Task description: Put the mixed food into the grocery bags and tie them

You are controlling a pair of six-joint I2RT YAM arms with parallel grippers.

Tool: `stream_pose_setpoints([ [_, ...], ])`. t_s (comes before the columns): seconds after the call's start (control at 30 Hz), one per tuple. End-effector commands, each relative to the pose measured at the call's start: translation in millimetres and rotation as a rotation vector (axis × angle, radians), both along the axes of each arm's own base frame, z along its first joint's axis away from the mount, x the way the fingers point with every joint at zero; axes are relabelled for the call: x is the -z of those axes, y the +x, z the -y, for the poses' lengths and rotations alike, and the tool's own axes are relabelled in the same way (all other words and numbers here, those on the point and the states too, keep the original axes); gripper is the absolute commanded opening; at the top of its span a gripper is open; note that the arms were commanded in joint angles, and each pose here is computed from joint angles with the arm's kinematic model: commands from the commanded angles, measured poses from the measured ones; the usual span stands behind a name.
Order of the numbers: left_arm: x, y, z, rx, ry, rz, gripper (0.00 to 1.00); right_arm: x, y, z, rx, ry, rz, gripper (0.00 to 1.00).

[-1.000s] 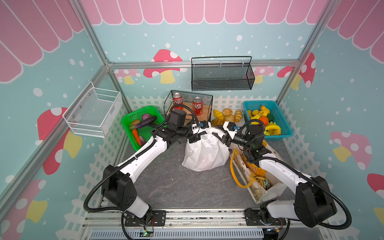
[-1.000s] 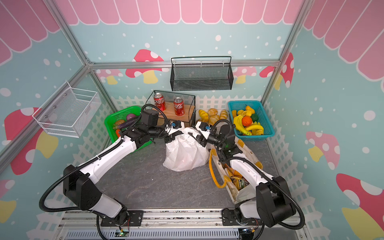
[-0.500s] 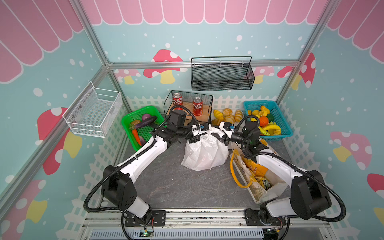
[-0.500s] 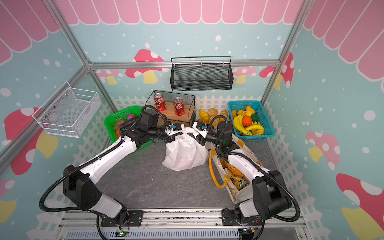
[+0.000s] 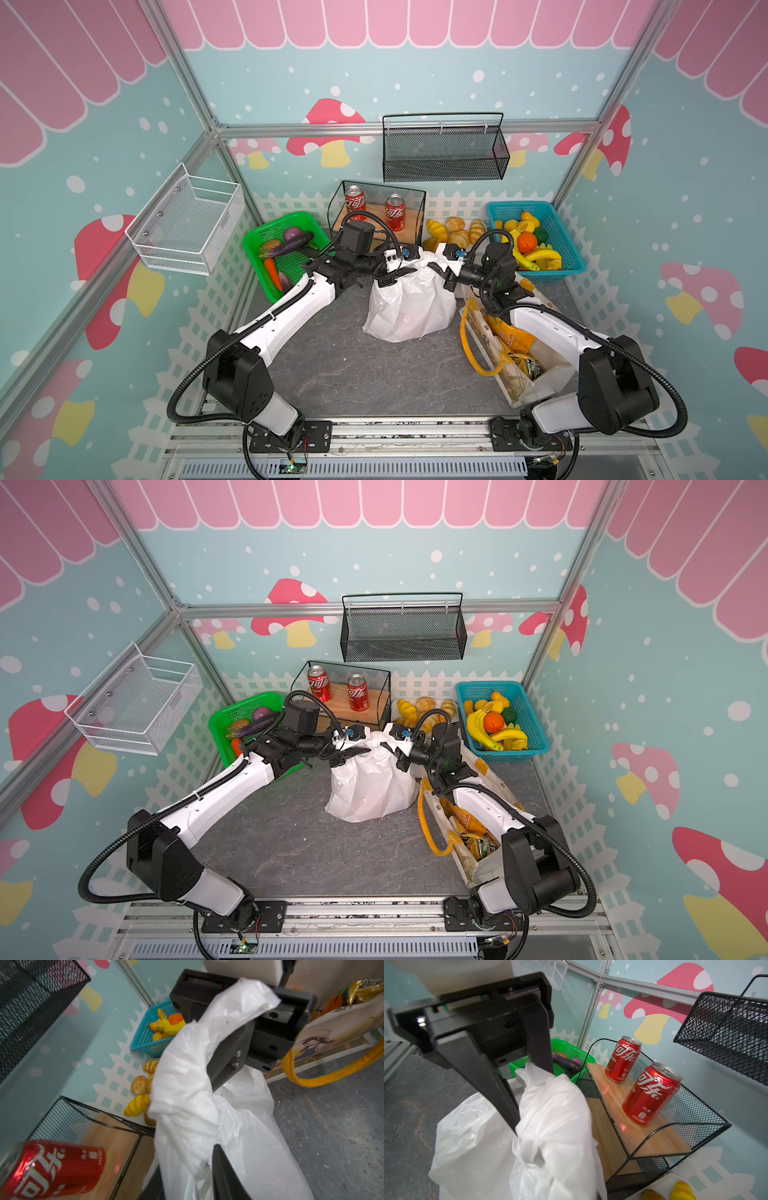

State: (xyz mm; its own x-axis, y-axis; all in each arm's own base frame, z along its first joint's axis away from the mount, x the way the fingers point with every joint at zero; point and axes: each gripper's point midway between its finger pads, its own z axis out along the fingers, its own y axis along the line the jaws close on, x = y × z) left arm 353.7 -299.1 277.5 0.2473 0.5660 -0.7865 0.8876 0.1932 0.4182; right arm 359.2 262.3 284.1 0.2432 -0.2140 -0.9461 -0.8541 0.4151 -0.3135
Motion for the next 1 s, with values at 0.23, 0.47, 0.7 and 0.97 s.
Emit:
stream_pose_setpoints([
  [0.23, -9.3, 9.1, -16.1, -0.176, -0.020, -0.099, 0.06, -12.7, 1.4, 13.1, 0.121, -0.027, 0.070, 0.00],
  [0.47, -37.7, -0.9, -9.9, -0.208, -0.219, -0.236, 0.00, -9.9, 13.9, 23.1, 0.238, -0.048, 0.059, 0.00],
  [0.7, -40.9, -8.5, -7.0, -0.239, -0.319, -0.375, 0.00, -18.5, 25.0, 23.9, 0.341, 0.024, 0.003, 0.00],
  [0.97, -23.2, -17.2, 5.4, -0.241, -0.369, -0.454, 0.00, -33.8, 16.9, 14.7, 0.308, 0.249, -0.116, 0.00],
])
